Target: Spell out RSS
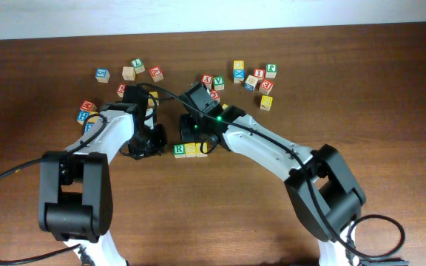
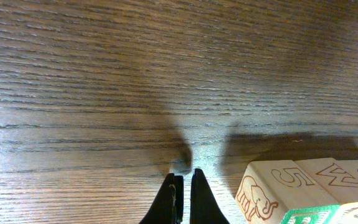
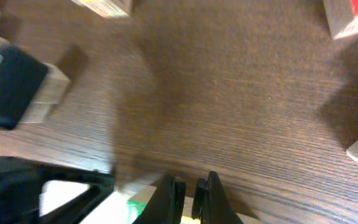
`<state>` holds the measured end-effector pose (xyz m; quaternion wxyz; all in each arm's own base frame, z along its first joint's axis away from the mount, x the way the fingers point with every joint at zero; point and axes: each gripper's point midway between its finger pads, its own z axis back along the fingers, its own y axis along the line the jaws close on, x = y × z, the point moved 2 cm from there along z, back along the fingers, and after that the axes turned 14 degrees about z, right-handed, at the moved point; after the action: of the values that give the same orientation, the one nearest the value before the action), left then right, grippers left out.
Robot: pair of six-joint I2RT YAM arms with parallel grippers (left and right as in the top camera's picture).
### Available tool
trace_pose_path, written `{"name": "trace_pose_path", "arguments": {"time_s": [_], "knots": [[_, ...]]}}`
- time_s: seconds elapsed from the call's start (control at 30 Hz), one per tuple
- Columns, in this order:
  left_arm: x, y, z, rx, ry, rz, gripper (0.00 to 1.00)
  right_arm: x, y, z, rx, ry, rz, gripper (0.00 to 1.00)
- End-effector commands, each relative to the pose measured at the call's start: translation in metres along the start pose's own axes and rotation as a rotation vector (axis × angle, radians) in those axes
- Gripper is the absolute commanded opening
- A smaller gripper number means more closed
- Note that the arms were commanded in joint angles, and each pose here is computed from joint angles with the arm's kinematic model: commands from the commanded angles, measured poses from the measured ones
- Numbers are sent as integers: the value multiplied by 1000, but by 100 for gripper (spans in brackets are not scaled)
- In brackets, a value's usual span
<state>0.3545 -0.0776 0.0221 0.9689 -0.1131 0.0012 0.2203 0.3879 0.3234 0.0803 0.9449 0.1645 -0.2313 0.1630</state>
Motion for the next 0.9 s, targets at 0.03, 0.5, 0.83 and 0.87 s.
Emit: {"name": "trace_pose_path", "arguments": {"time_s": [0.03, 0.5, 0.83, 0.87], "knots": [[0, 3, -4, 6, 9, 22, 0, -2, 3, -4, 10, 10, 9, 4], [-4, -4, -3, -39, 39, 70, 0, -19, -2, -10, -1, 58, 6, 4], [-5, -5, -3, -44, 43, 68, 0, -35, -2, -28, 27, 118, -1, 4], [-5, -5, -3, -44, 43, 68, 0, -35, -2, -28, 27, 120, 0, 4]]}}
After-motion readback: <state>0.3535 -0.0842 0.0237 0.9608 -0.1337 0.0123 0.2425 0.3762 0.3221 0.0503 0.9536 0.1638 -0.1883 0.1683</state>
